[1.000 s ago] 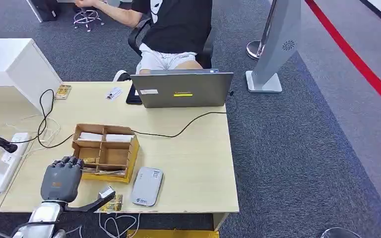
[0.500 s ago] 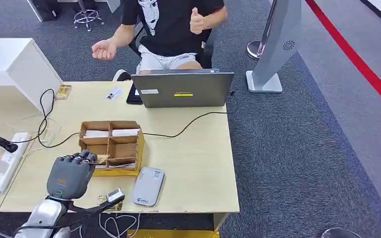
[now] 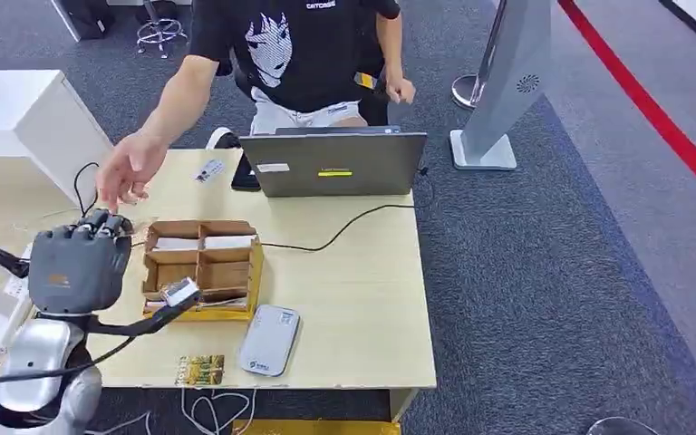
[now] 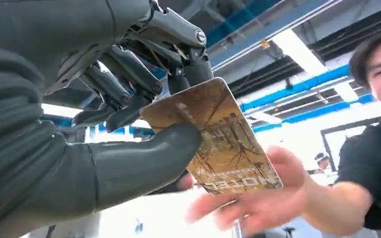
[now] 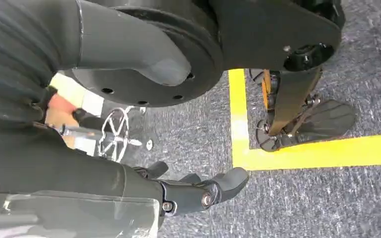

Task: Pass the card to the sensor for recognition and then transmit it.

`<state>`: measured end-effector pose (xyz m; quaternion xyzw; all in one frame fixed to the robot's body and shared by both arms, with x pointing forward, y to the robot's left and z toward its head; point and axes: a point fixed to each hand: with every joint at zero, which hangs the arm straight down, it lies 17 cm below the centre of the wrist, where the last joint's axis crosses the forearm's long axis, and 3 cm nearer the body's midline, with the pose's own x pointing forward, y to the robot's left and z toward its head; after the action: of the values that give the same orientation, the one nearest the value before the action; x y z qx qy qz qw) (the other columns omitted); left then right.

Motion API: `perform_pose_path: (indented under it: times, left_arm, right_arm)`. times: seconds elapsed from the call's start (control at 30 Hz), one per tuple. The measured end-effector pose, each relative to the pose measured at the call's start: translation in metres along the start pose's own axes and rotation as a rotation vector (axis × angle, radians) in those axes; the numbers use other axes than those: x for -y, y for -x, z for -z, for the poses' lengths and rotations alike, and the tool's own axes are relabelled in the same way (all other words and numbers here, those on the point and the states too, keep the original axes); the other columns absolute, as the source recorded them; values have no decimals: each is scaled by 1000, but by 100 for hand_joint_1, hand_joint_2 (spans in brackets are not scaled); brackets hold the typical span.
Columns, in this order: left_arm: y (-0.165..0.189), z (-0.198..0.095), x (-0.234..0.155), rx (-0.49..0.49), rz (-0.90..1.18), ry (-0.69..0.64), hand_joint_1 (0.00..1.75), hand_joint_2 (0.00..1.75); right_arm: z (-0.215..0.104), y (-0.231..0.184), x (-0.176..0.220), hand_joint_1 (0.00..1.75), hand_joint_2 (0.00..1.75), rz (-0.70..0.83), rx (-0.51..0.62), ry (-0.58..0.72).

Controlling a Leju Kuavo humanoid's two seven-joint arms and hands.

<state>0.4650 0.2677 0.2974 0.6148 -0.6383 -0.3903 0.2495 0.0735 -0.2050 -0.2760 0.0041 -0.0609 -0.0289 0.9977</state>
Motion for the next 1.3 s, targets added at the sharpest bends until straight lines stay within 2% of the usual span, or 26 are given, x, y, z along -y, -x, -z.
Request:
perform_pose_path:
  times: [0.2, 0.43, 0.47, 0.5, 0.6, 0.63, 0.77, 0.93, 1.03, 1.17, 1.3]
  left_arm:
    - [62, 30, 35, -81, 119, 66, 175, 175]
    - [79, 30, 62, -95, 143, 127, 175, 175]
    - [78, 30, 63, -89, 142, 129, 68, 175]
    - [78, 29, 64, -87, 142, 131, 23, 175]
    - [77, 27, 67, -79, 141, 136, 23, 175]
    - [77, 25, 68, -80, 140, 136, 0, 175]
    - [76, 23, 69, -73, 138, 135, 0, 175]
    - [51, 9, 50, -19, 83, 66, 0, 175]
    - [26, -5, 18, 8, 31, -16, 0, 175]
    - [17, -18, -22, -19, -28, -115, 0, 175]
    - [12, -52, -92, -52, -142, -309, 0, 175]
  right_arm:
    - [0, -3, -3, 0, 175, -40, 12, -12]
    - [0, -1, -2, 0, 175, -44, 3, -11]
    - [0, -1, -2, 0, 175, -47, 2, -10]
    - [0, -1, -2, 0, 175, -49, 2, -9]
    - [0, 0, -2, 0, 175, -49, -5, -8]
    - [0, 0, -2, 0, 175, -50, -5, -7]
    - [0, 0, -2, 0, 175, -51, -6, -7]
    - [0, 1, -1, 0, 175, -44, -9, 0]
    - [0, 3, -2, 0, 175, -25, -18, 3]
    - [0, 4, -1, 0, 175, -1, -25, 12]
    - [1, 10, 5, 0, 175, 56, -52, 40]
